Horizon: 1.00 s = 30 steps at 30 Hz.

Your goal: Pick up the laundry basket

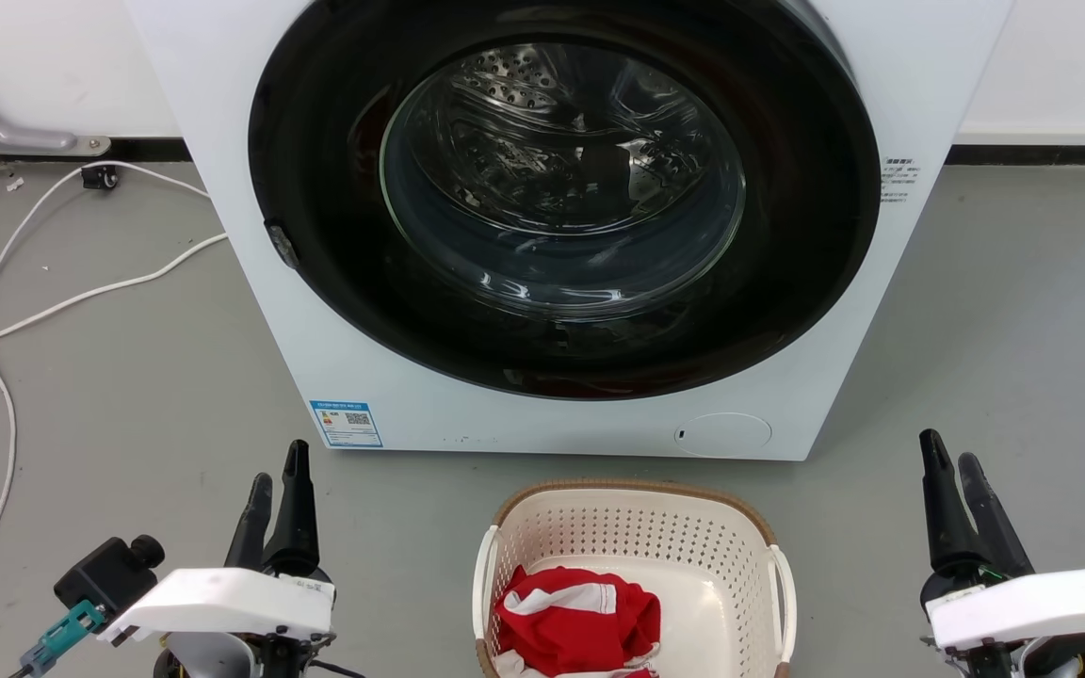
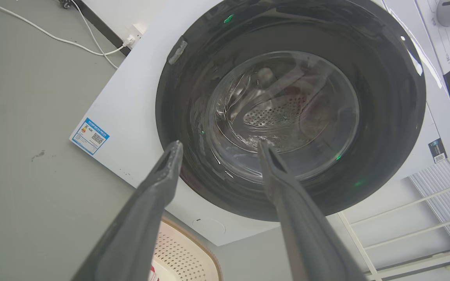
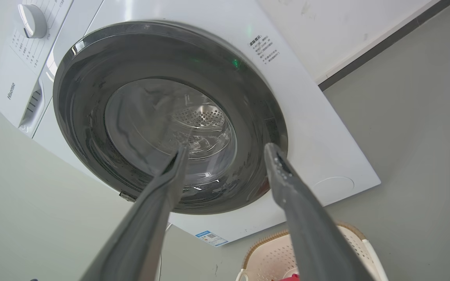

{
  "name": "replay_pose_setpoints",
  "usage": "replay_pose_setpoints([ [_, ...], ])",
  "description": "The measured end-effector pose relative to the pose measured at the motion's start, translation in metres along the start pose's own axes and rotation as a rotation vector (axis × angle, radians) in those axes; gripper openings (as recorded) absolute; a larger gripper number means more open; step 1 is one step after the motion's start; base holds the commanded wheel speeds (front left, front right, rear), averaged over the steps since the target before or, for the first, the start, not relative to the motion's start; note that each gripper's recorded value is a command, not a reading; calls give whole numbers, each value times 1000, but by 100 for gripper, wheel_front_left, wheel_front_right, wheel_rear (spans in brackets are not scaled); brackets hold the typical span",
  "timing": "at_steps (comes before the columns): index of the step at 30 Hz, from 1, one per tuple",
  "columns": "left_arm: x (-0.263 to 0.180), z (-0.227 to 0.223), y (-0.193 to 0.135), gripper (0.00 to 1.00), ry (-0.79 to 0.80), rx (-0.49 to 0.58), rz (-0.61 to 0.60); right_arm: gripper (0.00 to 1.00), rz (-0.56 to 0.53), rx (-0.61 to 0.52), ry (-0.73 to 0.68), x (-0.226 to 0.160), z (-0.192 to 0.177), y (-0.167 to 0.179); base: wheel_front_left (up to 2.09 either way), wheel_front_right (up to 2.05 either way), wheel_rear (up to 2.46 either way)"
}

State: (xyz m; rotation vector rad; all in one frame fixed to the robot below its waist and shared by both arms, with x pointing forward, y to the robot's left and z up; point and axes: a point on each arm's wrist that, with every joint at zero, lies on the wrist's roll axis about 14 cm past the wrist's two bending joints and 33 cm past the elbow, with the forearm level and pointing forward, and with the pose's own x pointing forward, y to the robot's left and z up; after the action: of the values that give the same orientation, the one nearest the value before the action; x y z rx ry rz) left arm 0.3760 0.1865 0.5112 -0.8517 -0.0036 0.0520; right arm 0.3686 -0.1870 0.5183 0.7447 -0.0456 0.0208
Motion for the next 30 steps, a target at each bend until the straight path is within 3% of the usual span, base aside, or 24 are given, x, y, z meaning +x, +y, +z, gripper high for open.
replay_pose_setpoints([
  [30, -8, 4, -17, 100, -74, 365, -50, 100, 102, -386, -56, -7, 6, 27, 0, 0, 0],
])
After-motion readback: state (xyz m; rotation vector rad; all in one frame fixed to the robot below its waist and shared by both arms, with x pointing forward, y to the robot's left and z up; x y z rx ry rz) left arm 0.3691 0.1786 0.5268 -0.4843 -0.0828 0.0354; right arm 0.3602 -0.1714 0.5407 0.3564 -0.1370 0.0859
